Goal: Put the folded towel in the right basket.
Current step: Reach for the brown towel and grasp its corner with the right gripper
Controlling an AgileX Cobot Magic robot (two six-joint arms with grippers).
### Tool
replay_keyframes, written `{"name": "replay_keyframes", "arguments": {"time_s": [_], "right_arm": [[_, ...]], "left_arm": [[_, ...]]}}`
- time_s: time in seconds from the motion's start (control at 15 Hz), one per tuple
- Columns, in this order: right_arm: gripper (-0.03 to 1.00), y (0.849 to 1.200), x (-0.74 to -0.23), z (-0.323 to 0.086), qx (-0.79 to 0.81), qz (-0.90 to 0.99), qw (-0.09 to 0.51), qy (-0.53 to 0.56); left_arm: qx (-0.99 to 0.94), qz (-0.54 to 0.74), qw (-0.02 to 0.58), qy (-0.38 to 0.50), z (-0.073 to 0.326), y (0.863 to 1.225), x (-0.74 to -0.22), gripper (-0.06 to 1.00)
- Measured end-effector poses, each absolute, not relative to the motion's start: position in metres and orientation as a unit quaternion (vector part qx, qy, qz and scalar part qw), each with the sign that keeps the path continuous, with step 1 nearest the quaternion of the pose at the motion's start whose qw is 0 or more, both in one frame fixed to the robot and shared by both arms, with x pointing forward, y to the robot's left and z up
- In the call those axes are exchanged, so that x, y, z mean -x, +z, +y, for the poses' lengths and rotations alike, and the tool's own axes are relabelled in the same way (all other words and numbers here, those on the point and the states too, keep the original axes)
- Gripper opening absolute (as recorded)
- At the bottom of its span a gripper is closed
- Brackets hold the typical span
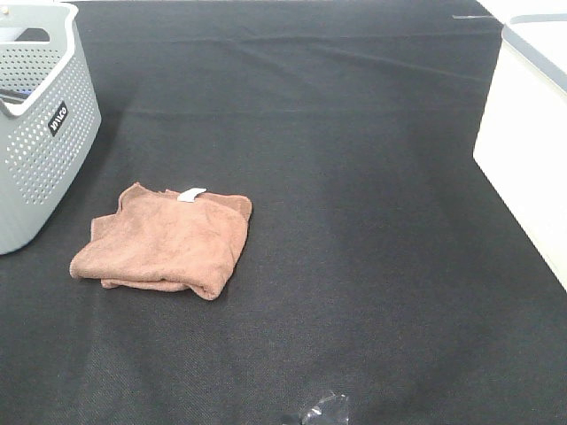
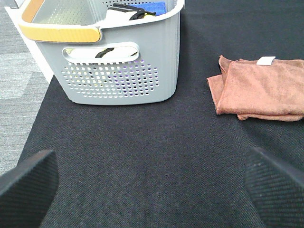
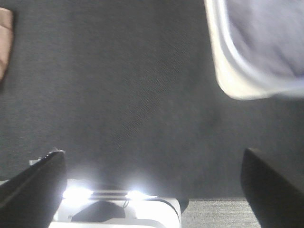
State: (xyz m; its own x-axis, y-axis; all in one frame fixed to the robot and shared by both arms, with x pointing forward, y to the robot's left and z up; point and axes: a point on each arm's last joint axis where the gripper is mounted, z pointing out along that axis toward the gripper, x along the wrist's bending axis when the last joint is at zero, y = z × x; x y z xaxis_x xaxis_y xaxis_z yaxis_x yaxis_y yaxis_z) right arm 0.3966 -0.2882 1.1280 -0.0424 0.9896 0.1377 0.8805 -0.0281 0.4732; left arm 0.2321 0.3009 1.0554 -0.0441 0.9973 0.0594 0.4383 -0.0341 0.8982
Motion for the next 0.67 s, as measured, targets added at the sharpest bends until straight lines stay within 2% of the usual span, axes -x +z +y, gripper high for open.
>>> {"name": "replay_keyframes", "arguments": {"time_s": [0.13,0.27,0.4,0.47,0.67], "right_arm": [[0.96,1.126,-0.423,-0.280,-0.670,0.698,0.073,0.242],[0.95,1.110,-0.457,-0.262,-0.658,0.692,-0.018,0.296],[0.94,1.076,-0.494,-0.228,-0.642,0.698,-0.096,0.302],[0.94,1.076,-0.494,-0.228,-0.642,0.698,-0.096,0.302],[0.94,1.015,-0.547,-0.164,-0.625,0.718,-0.140,0.271]], "left_arm": [[-0.597,0.601,0.349,0.401,0.301,1.055,-0.232,0.99],[-0.597,0.601,0.349,0.401,0.301,1.055,-0.232,0.99],[-0.597,0.601,0.349,0.401,0.301,1.055,-0.232,0.99],[-0.597,0.601,0.349,0.401,0.301,1.055,-0.232,0.99],[-0.597,0.601,0.349,0.401,0.301,1.055,-0.232,0.99]]}}
